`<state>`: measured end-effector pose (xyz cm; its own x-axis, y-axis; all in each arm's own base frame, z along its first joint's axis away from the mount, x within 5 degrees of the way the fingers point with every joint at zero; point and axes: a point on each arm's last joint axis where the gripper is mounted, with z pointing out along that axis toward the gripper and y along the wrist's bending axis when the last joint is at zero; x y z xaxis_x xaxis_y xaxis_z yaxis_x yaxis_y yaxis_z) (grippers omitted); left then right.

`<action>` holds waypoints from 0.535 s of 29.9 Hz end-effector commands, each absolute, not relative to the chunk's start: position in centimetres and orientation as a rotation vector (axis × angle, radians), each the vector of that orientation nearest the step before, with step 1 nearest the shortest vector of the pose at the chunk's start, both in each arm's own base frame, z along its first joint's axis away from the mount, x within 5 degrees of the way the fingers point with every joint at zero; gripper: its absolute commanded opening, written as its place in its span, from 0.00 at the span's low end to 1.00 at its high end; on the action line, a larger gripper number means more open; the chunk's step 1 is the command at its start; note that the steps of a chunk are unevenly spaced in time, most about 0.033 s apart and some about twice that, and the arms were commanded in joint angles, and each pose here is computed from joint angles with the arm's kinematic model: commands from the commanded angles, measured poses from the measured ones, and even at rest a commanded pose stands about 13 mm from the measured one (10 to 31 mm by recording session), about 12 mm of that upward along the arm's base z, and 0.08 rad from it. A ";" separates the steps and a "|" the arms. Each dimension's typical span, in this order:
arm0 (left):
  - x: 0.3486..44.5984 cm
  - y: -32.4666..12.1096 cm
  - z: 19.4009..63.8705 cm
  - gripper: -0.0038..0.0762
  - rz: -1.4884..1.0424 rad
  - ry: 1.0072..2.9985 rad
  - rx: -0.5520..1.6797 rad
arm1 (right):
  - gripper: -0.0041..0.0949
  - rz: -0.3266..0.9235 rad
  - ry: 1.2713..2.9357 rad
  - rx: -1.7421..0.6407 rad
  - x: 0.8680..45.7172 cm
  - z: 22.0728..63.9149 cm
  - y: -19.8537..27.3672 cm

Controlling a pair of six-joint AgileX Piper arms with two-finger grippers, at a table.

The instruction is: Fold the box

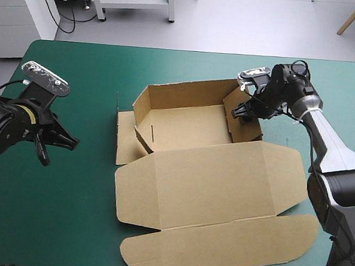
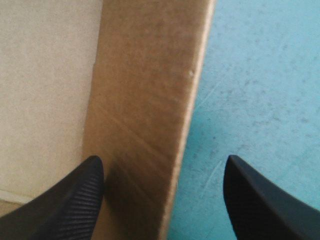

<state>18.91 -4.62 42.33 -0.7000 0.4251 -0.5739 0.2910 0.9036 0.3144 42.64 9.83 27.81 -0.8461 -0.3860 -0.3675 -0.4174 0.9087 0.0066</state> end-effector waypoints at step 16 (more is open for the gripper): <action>19.0 -4.0 43.7 0.04 0.336 2.294 0.475 | 0.02 0.182 2.603 -0.528 42.1 31.6 8.3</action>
<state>19.04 -4.26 42.48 -0.6960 0.4336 -0.5724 0.2676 0.8963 0.3536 43.20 9.63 27.18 -0.8518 -0.3564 -0.3841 -0.4028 0.9142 0.0450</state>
